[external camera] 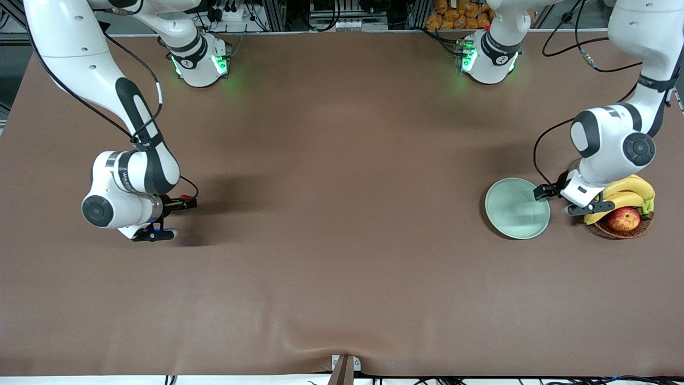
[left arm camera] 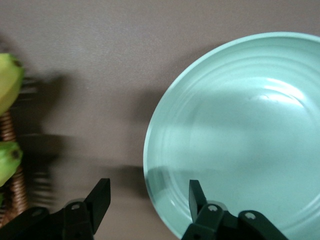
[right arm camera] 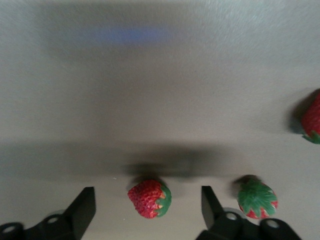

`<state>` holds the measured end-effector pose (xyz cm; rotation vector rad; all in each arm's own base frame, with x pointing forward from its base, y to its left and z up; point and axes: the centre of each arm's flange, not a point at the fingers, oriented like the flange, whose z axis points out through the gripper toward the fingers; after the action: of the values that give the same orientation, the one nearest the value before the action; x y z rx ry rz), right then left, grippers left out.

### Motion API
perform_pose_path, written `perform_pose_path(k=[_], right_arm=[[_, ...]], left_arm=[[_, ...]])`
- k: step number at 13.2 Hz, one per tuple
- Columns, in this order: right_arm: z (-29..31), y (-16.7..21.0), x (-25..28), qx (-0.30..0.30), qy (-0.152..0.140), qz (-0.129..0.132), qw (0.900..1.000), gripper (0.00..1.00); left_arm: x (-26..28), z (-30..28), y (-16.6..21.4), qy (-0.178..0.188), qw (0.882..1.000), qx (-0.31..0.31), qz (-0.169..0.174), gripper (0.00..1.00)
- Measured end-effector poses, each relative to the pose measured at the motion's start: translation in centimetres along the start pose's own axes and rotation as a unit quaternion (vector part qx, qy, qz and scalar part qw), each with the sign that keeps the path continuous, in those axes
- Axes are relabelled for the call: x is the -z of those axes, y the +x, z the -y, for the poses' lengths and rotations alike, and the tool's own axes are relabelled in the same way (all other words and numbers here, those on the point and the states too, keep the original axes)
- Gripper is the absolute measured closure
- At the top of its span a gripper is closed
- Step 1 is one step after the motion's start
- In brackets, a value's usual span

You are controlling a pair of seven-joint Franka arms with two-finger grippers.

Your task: Collect all strawberries into plate

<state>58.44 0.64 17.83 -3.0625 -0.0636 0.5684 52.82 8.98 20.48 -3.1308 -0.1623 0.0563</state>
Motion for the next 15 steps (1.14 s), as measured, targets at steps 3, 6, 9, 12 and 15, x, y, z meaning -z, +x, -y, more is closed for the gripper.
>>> perform_pose_path(k=[3,6,9,12,15], right_arm=[[-0.1,-0.2,-1.5,-0.001,0.0,0.014,1.0,0.3],[-0.1,-0.3,-1.8,-0.002,0.0,0.017,1.0,0.48],[-0.1,0.1,-1.1,-0.002,0.0,0.004,1.0,0.62],[2.6,2.0,3.2,0.021,0.005,-0.042,0.999,0.62],[9.2,2.8,7.3,0.044,0.022,-0.081,0.996,0.62]], left_arm=[[-0.9,0.0,0.5,0.0,1.0,-0.001,0.0,0.38],[-0.6,0.0,0.8,0.0,1.0,-0.001,-0.004,0.37],[0.5,0.0,1.4,0.001,1.0,-0.001,-0.016,0.37],[4.0,-0.7,1.9,0.0,1.0,-0.007,-0.029,0.37],[9.3,-3.8,2.8,-0.008,0.999,-0.026,-0.02,0.37]])
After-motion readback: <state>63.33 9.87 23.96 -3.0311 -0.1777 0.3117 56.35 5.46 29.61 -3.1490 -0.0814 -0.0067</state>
